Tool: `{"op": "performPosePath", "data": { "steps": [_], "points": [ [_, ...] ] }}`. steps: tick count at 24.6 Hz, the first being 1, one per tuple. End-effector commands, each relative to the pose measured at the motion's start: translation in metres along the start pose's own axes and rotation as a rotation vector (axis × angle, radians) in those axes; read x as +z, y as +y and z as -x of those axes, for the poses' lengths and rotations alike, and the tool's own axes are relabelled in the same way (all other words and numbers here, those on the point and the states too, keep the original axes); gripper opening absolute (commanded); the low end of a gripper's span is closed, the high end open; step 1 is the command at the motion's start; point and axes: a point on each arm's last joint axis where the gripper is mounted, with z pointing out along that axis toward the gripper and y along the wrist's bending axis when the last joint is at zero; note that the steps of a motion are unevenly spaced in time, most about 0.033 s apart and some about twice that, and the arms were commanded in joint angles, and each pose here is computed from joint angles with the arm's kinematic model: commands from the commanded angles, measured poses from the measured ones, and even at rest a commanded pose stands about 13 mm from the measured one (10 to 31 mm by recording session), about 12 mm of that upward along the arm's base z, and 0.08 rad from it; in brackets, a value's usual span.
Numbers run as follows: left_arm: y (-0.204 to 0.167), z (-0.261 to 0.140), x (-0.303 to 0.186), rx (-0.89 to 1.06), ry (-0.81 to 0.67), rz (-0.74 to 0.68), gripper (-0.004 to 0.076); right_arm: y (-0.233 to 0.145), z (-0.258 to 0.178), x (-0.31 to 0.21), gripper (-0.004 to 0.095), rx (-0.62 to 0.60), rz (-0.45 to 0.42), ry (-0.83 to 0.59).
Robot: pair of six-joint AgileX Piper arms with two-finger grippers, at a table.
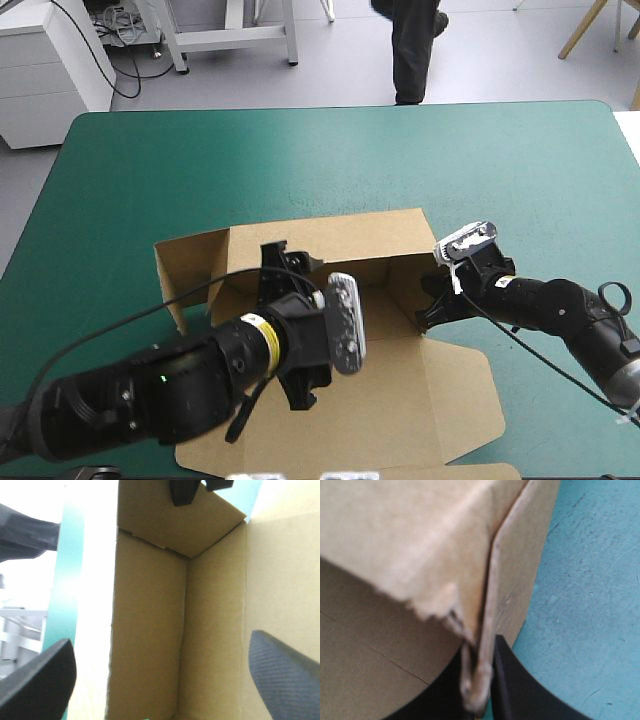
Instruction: Fold the box
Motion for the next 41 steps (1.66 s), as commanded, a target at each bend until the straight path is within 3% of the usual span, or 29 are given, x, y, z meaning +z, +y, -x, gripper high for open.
{"op": "performPosePath", "data": {
  "steps": [1, 4, 8, 10, 14, 15, 19, 26, 29, 33, 41],
  "points": [
    [0.044, -0.001, -0.034, -0.175, -0.066, -0.022, 0.0654, 0.002, 0.011, -0.007, -0.0019, 0.014, -0.001, -0.059],
    [0.084, -0.013, -0.052, -0.368, -0.059, -0.013, 0.0567, 0.001, 0.011, -0.007, -0.0019, 0.012, -0.003, -0.059],
    [0.115, -0.033, -0.058, -0.487, -0.014, 0.084, 0.0426, 0.001, 0.011, -0.007, -0.0019, 0.012, -0.006, -0.062],
    [0.127, -0.045, -0.056, -0.526, 0.028, 0.145, 0.0314, 0.001, 0.011, -0.007, -0.0019, 0.006, -0.009, -0.06],
    [0.142, -0.063, -0.055, -0.589, 0.082, 0.214, 0.0011, 0.001, 0.011, -0.007, -0.0019, 0.006, -0.01, -0.061],
    [0.146, -0.067, -0.055, -0.603, 0.096, 0.231, -0.0006, 0.001, 0.011, -0.007, -0.0019, 0.004, -0.011, -0.06],
    [0.159, -0.09, -0.061, -0.7, 0.153, 0.289, -0.0006, 0.0, 0.01, -0.007, -0.0019, -0.017, -0.02, -0.051],
    [0.175, -0.138, -0.053, -0.866, 0.151, 0.254, -0.0006, -0.002, 0.026, -0.02, -0.0019, -0.043, -0.069, -0.09],
    [0.174, -0.187, -0.041, -1.026, 0.214, 0.322, -0.0006, -0.008, 0.038, -0.034, -0.0019, -0.038, -0.166, -0.086],
    [0.155, -0.22, -0.046, -1.161, 0.234, 0.383, -0.0006, -0.004, 0.061, -0.056, -0.0019, 0.035, -0.159, -0.06],
    [0.143, -0.224, -0.054, -1.173, 0.223, 0.429, -0.0006, -0.011, 0.099, -0.054, -0.0019, 0.107, -0.121, 0.184]
  ]
}}
